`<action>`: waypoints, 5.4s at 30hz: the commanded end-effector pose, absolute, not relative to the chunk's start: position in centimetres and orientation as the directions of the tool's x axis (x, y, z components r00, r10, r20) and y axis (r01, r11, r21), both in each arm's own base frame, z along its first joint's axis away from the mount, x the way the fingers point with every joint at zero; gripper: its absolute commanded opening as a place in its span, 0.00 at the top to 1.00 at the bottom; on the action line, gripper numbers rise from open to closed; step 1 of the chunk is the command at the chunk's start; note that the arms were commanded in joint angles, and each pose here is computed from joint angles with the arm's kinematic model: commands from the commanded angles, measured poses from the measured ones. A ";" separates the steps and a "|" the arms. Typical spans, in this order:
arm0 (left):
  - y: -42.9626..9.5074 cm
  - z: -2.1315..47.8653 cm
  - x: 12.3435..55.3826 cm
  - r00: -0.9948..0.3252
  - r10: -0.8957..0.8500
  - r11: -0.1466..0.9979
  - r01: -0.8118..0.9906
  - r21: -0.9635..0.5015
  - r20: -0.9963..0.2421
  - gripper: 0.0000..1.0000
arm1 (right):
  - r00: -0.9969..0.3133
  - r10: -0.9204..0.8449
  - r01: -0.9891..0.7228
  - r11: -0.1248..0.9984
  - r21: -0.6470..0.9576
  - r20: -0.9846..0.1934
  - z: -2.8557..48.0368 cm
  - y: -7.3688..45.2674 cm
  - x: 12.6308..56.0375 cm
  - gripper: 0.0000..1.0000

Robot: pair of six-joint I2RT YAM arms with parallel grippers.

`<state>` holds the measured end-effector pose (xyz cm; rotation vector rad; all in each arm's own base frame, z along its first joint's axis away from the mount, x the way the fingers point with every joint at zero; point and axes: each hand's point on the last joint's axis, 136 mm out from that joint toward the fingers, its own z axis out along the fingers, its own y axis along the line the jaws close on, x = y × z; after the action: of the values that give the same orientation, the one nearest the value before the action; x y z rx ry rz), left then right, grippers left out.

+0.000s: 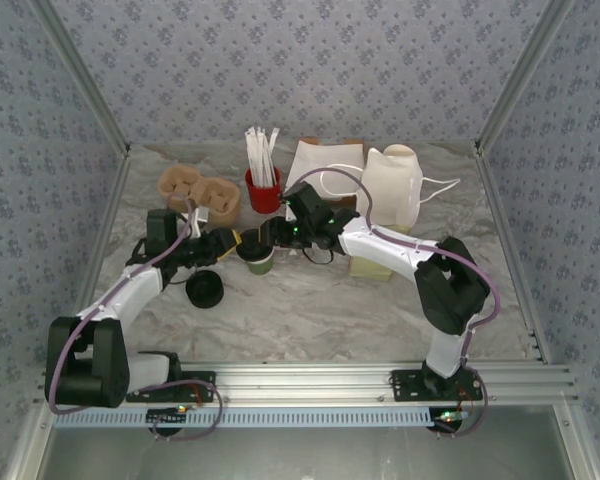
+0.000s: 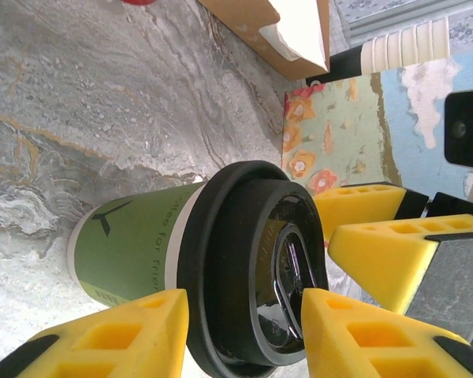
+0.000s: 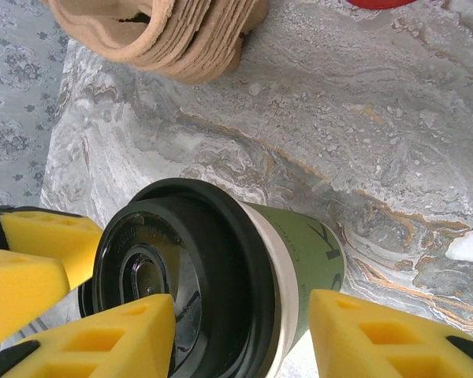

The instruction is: Pack the takeout coffee

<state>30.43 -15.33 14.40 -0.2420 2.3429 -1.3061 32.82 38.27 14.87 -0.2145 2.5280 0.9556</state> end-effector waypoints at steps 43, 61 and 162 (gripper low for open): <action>-17.1 11.0 29.9 -0.923 -0.213 0.694 0.087 -0.714 -0.320 0.55 | -0.900 -0.041 -0.281 0.816 0.505 -0.434 12.2 35.6 30.7 0.59; -17.5 8.2 28.7 -0.940 -0.145 0.739 0.104 -0.666 -0.309 0.55 | -0.914 -0.056 -0.260 0.841 0.474 -0.402 8.4 34.2 29.0 0.60; 5.8 18.7 45.2 -0.483 -0.667 0.740 -0.339 -0.581 -0.567 0.38 | -0.576 0.209 -0.366 0.798 0.479 -0.790 40.4 13.8 26.7 0.52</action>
<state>43.47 5.91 16.87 -0.7702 2.1889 -0.4429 27.65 13.74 40.98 -0.1033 2.0160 0.7285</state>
